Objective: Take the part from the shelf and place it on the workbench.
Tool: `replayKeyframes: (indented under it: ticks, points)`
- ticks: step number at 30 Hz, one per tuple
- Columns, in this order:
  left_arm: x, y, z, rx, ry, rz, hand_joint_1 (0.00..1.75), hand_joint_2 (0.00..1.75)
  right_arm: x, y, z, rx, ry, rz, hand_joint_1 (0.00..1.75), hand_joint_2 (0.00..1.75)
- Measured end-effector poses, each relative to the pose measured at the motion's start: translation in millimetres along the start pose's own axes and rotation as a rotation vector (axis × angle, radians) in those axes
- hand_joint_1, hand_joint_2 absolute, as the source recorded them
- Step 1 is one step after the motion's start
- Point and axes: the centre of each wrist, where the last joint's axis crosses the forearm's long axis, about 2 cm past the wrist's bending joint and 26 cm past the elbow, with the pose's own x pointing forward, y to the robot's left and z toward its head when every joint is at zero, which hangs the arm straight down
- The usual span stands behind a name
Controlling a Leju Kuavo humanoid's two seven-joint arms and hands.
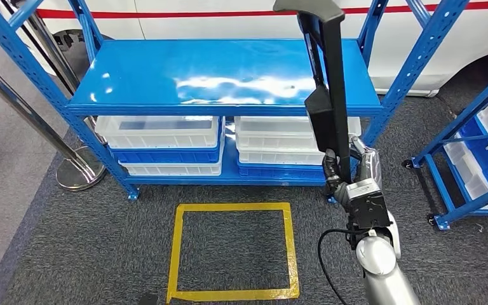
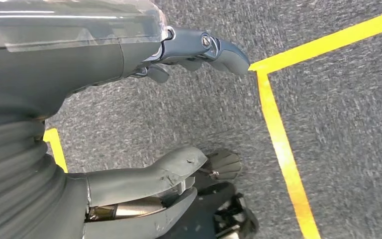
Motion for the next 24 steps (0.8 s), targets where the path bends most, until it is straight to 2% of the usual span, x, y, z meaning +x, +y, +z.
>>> replayKeyframes:
  ticks: [24]
  points:
    - [1.6,1.6,-1.3,0.006,-0.003,-0.004,0.0,1.75,0.6,-0.4,2.8,-0.005,-0.002,-0.011,1.75,1.75]
